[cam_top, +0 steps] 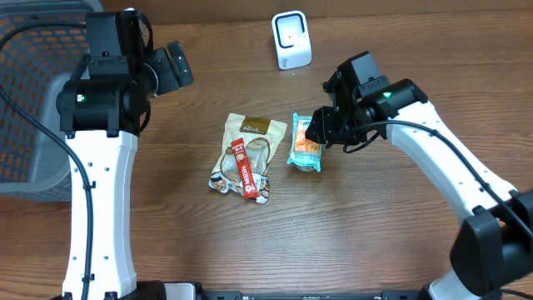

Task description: Scan the item barcode

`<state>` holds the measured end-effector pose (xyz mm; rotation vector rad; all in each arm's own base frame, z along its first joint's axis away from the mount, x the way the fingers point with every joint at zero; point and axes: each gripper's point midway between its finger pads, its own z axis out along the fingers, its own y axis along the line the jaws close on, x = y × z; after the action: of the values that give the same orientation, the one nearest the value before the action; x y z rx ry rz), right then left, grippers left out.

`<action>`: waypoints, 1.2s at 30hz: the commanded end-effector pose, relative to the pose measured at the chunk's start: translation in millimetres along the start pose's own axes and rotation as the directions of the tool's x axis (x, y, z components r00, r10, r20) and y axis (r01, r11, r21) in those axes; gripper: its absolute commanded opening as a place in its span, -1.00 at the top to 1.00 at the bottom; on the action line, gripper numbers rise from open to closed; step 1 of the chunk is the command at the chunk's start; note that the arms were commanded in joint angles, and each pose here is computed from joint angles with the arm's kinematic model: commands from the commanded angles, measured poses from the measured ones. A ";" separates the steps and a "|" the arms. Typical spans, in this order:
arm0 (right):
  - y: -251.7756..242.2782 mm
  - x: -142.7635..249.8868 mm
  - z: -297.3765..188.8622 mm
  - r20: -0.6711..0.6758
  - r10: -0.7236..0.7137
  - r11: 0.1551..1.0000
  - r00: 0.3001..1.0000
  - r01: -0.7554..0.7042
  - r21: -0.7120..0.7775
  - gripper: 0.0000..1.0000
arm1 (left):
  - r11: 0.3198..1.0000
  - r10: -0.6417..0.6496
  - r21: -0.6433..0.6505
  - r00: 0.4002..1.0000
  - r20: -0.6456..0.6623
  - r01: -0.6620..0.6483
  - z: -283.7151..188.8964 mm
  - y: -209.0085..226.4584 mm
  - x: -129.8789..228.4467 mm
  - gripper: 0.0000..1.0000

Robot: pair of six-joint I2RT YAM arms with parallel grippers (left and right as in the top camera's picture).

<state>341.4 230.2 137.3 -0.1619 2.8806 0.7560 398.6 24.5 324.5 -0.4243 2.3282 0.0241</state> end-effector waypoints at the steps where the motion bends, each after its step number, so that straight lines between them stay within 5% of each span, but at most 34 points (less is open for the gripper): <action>1: -2.7 -5.9 3.6 0.007 0.000 1.000 1.000 0.000 0.016 0.04 | 1.000 0.014 0.008 0.999 0.033 -0.015 -10.1 -0.6 -7.3 -1.00; 5: -13.4 -3.9 7.7 0.007 0.007 0.998 1.000 -0.008 0.062 0.20 | 1.000 0.014 0.008 0.999 0.033 -0.014 -10.1 -0.5 -7.3 -1.00; 15: -19.4 -0.8 17.6 0.010 0.030 0.998 0.999 -0.031 0.061 0.22 | 1.000 0.014 0.008 0.999 0.033 -0.014 -10.1 -0.5 -7.3 -1.00; 20: -12.5 0.0 16.2 0.002 0.031 0.999 1.000 -0.031 0.026 0.93 | 1.000 0.014 0.008 0.999 0.033 -0.014 -10.1 -0.5 -7.3 -1.00; 30: 38.5 -20.5 -64.5 0.068 -0.069 0.898 0.995 0.091 -0.430 0.93 | 1.000 0.014 0.008 0.999 0.033 -0.014 -10.1 -0.5 -7.3 -1.00; 36: 11.7 -20.2 -83.2 0.064 -0.032 0.884 0.997 0.058 -0.464 0.93 | 1.000 0.014 0.008 0.999 0.033 -0.014 -10.1 -0.5 -7.3 -0.99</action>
<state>352.3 200.6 191.5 -0.1499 2.6813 1.3398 398.6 24.5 324.5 -0.4243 2.3282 0.0241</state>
